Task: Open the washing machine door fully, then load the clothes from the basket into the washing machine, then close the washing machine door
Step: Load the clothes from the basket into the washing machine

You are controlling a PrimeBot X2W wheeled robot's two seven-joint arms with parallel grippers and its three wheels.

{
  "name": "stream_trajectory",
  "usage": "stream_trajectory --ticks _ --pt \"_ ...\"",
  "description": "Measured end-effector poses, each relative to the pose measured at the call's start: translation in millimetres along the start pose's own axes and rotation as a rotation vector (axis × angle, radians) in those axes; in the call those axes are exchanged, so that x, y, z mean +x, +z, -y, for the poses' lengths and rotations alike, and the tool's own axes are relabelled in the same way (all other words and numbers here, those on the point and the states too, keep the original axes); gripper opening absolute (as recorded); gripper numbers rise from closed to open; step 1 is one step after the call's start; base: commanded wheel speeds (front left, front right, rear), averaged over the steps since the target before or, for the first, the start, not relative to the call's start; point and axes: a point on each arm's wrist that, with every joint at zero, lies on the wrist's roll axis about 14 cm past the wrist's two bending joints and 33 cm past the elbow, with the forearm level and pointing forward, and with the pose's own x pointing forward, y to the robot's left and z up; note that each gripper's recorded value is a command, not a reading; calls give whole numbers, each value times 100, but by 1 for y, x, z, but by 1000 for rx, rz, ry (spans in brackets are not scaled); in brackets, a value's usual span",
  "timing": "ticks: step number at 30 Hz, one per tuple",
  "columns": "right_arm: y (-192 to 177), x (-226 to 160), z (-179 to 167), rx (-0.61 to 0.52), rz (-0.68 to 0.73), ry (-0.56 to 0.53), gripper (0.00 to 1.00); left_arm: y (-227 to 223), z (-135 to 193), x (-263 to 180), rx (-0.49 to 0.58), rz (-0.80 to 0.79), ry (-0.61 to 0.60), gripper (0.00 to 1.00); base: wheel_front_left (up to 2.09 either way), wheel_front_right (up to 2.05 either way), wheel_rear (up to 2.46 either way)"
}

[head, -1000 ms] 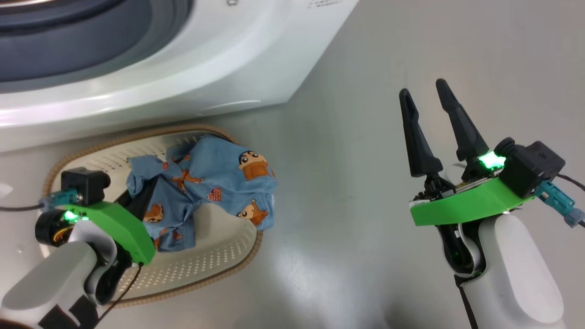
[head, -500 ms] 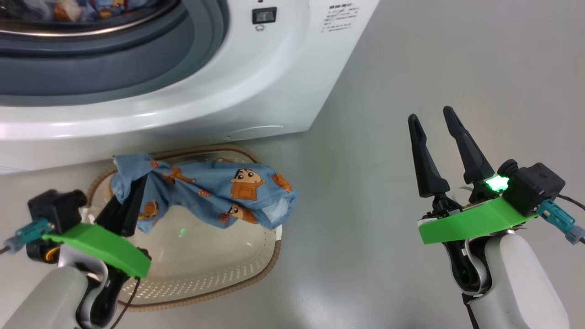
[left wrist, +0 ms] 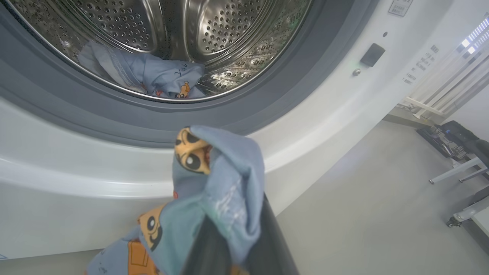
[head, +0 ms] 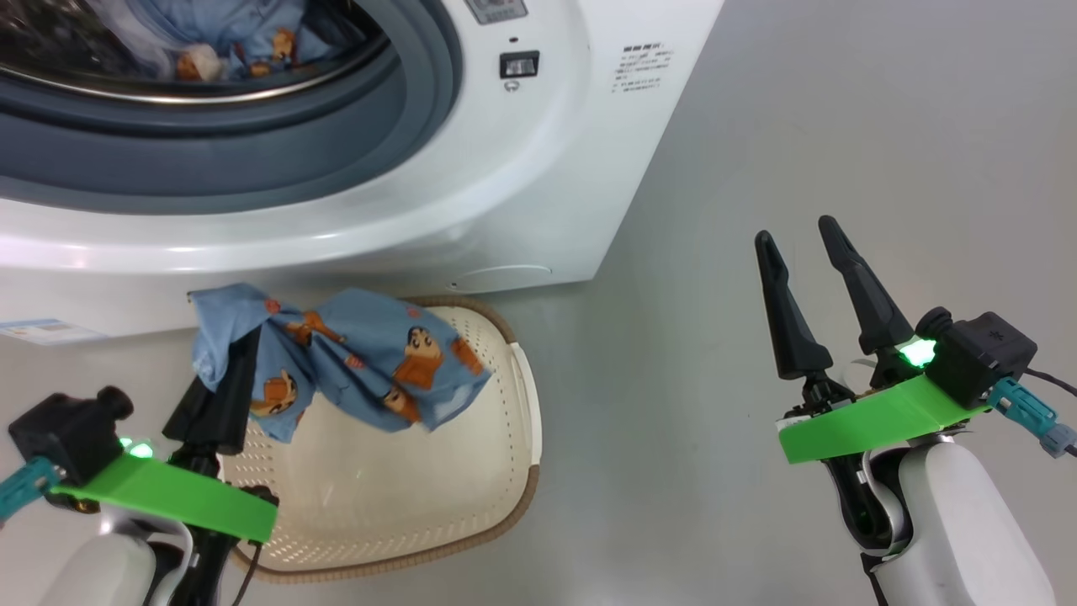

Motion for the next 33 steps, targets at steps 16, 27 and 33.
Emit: stream_trajectory --ticks 16,27,33 --pt "29 -24 -11 -9 38 36 100 60 24 -40 37 200 40 0 0 0 0" --pt "47 -43 -20 5 69 60 100 84 38 -67 47 284 61 0 0 0 0" --pt "53 -46 -25 6 84 75 100 96 38 -75 68 324 84 0 0 0 0"
